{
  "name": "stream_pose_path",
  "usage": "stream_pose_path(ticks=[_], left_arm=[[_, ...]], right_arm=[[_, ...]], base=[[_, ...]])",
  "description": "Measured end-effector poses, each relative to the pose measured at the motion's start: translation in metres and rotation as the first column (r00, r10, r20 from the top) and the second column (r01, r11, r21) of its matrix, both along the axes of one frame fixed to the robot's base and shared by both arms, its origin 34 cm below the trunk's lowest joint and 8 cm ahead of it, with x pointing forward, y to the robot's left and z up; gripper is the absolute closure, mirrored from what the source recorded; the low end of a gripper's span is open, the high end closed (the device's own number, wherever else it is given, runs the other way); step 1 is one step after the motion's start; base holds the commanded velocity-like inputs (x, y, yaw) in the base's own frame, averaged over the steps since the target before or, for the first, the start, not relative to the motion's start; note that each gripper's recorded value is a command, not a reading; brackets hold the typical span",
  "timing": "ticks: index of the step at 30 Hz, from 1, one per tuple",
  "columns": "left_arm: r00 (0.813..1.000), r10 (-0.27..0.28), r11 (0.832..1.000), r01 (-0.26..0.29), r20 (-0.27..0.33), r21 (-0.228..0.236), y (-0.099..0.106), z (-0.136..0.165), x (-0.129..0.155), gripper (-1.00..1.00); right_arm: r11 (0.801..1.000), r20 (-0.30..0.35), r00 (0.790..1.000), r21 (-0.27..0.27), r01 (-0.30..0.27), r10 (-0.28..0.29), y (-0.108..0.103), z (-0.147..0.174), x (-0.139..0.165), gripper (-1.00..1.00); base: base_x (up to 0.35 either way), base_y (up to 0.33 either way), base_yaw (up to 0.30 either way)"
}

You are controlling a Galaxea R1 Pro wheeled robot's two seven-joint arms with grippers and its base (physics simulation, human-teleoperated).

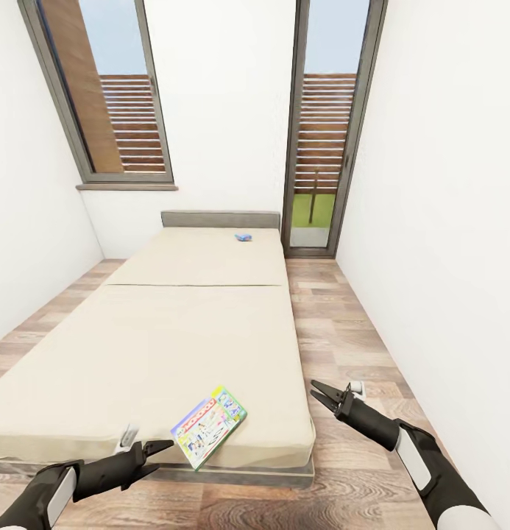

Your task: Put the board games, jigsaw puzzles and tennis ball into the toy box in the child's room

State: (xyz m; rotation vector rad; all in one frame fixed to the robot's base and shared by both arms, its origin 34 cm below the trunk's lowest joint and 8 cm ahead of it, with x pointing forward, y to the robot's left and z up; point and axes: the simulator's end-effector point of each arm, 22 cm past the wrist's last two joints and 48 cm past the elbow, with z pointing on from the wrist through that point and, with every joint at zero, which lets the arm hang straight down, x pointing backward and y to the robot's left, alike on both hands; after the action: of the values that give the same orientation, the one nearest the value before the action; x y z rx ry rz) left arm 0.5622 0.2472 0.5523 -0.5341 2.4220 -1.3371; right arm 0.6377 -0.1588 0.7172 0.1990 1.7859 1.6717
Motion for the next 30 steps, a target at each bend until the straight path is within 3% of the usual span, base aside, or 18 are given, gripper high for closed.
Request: stream_pose_path(ticks=[17,30], left_arm=[[1.0,0.002,1.0,-0.002,0.003,-0.003,0.001,0.001,0.0,-1.0],[1.0,0.002,1.0,-0.002,0.003,-0.004,0.001,-0.024,-0.003,-1.0]], right_arm=[[1.0,-0.018,1.0,-0.03,0.011,-0.011,-0.002,-0.007,0.002,-1.0],[0.998,-0.027,0.999,-0.061,0.025,-0.026,-0.006,-0.038,0.002,-1.0]], base=[[0.0,0.0,0.0],[0.0,0.0,0.0]])
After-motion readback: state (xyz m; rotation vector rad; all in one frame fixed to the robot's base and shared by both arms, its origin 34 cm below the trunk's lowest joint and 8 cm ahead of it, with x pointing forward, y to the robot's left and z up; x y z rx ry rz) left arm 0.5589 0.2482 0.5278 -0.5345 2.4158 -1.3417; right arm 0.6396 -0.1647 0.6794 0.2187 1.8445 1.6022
